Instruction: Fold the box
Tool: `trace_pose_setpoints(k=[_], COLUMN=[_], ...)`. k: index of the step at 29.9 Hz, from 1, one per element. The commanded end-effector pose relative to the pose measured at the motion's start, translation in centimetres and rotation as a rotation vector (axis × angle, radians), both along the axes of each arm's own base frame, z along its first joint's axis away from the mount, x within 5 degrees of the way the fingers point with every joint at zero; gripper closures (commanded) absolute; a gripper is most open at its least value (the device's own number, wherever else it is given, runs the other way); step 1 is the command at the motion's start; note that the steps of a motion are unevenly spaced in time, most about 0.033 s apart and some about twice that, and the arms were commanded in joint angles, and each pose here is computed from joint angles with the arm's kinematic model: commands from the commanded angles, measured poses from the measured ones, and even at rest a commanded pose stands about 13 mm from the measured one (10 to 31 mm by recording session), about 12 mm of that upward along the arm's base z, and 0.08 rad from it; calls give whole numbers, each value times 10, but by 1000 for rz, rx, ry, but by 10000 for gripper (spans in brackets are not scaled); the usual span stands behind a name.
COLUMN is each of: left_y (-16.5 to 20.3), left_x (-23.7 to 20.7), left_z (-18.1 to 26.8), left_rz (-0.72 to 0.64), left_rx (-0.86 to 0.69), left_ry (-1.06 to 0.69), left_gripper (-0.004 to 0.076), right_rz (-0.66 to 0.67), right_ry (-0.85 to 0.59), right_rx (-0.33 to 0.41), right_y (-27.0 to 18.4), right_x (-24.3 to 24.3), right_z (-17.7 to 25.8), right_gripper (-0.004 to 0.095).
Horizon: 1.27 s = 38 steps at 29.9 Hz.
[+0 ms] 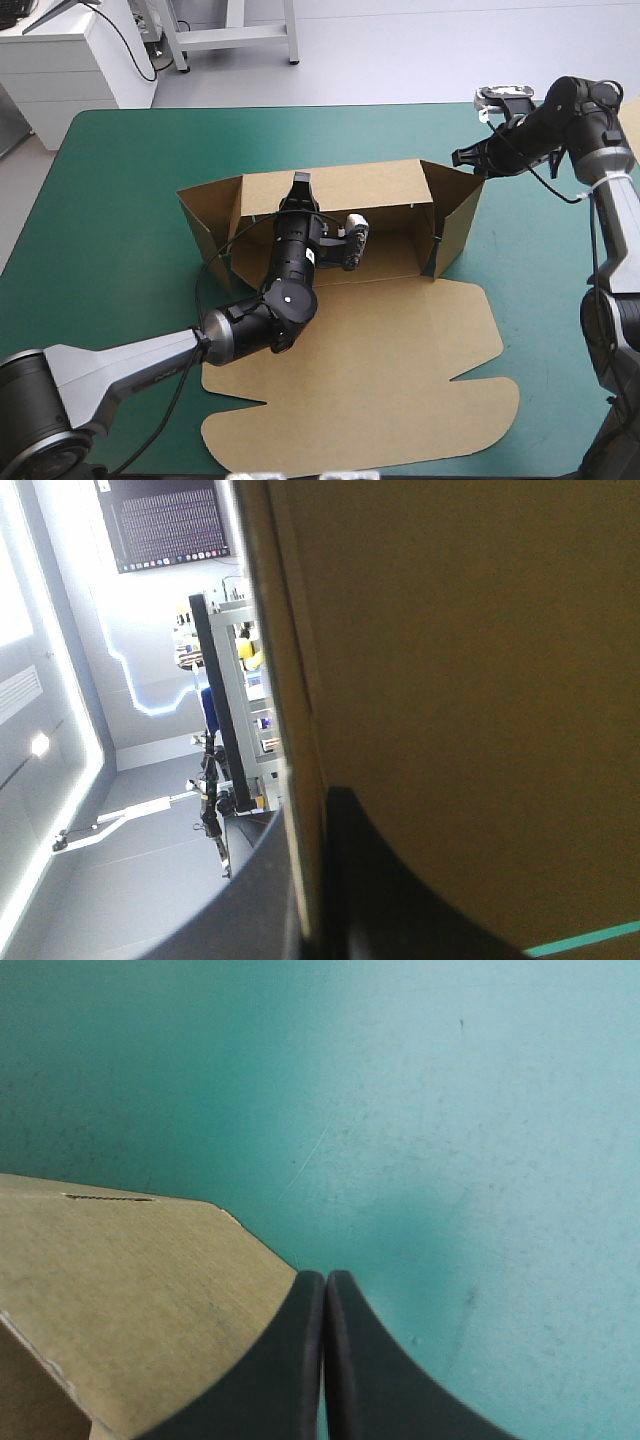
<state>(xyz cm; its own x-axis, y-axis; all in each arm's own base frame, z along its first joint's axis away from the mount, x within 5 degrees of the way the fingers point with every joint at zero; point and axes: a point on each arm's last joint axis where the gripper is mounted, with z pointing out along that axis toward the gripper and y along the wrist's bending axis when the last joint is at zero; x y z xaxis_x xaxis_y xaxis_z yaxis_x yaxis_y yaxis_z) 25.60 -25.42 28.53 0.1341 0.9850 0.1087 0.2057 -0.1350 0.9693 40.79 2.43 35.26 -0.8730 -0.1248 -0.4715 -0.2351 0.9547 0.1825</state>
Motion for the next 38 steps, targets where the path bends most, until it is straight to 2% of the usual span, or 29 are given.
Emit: trace_pose_setpoints(k=[1,5,8,11,18,25,29,33,35,38], left_y=[4,6,6,6,6,6,6,6,6,6], left_x=[0,2,2,2,2,2,2,2,2,2], left_z=[30,30,30,30,30,30,30,30,30,30], left_rz=[-10,-1,1,2,5,3,3,1,0,-4], left_rx=[6,7,7,7,3,3,3,3,3,2], left_ry=[-119,-121,-122,-122,-123,-122,-122,-121,-120,-118], left_gripper=[731,731,731,731,731,731,731,731,731,731], right_rz=[-4,36,54,80,232,418,479,524,541,570], right_ry=[-55,-12,-37,-126,-360,-425,-440,-440,-442,-439], right_rx=[23,67,91,97,105,125,128,133,145,163], right_y=[-3,2,5,6,15,25,27,29,31,33], right_x=[-14,-17,-23,-39,-80,-100,-103,-105,-106,-108], right_z=[24,10,4,6,-2,-36,-41,-41,-40,-40], right_gripper=[929,928,927,928,928,927,923,843,767,603])
